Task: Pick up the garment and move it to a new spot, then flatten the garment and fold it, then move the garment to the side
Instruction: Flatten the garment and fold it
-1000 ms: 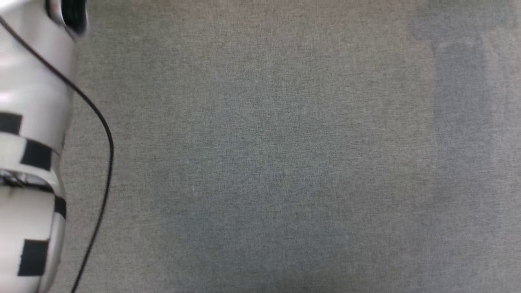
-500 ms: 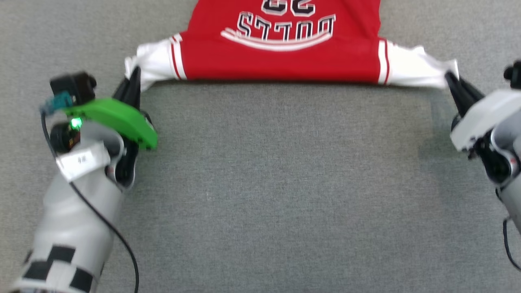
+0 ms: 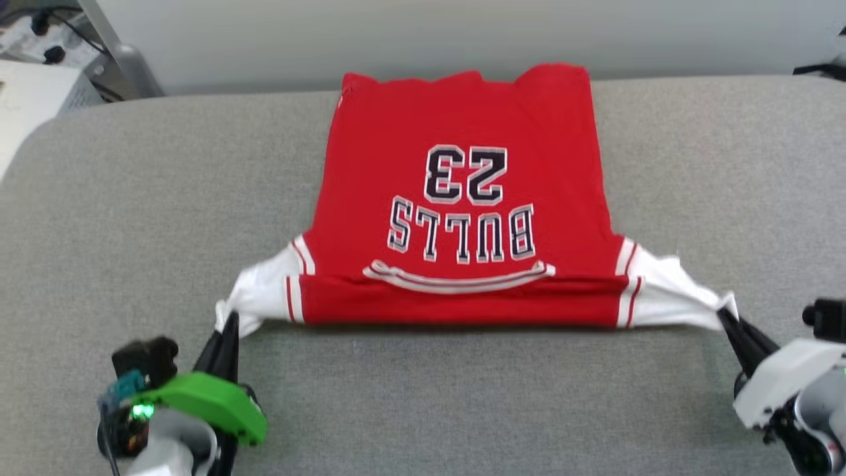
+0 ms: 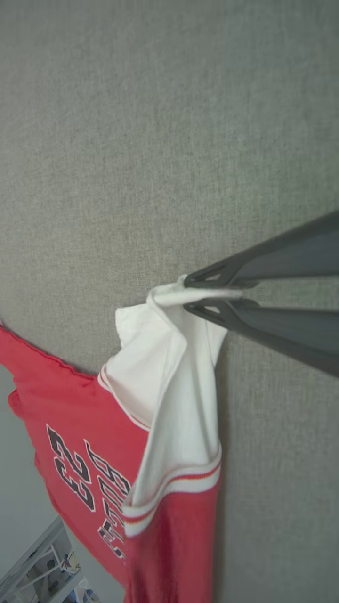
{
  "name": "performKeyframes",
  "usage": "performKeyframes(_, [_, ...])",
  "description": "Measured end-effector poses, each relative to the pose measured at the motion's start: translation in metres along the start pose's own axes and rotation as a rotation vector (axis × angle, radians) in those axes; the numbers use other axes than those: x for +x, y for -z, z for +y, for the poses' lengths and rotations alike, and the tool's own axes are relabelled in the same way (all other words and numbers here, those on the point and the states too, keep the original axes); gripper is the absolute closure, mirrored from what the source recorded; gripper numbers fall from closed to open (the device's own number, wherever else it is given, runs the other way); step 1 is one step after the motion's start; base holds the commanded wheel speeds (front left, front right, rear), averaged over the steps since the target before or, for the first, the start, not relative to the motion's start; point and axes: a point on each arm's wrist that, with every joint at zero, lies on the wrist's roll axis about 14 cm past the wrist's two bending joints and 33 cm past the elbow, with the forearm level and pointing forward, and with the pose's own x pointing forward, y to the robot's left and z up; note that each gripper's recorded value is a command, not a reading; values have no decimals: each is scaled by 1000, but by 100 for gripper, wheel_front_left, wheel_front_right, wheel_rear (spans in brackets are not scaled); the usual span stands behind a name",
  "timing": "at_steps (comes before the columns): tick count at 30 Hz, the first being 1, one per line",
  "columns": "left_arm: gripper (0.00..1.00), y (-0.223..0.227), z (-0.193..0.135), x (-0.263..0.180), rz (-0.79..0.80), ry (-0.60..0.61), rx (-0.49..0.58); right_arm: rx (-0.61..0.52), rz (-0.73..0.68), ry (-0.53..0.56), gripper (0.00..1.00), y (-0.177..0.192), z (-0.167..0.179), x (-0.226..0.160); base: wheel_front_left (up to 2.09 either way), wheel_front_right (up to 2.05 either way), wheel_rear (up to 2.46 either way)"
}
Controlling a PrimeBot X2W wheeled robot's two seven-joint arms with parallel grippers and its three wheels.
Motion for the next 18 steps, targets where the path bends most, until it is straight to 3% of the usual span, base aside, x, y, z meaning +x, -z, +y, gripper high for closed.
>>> performKeyframes(10, [100,22,-2,-76,69,-51,-5,99,17,86,100,44,-7,-62,0,0,0])
performKeyframes(16, [100,30,-2,-95,88,-72,-22,110,66,100,100,63,6,-79,0,0,0])
performKeyframes(17, [100,30,-2,-95,87,-71,-23,113,72,94,82,64,11,-79,0,0,0])
performKeyframes(18, [100,29,-2,-96,84,-70,-21,116,70,87,51,63,15,-78,0,0,0])
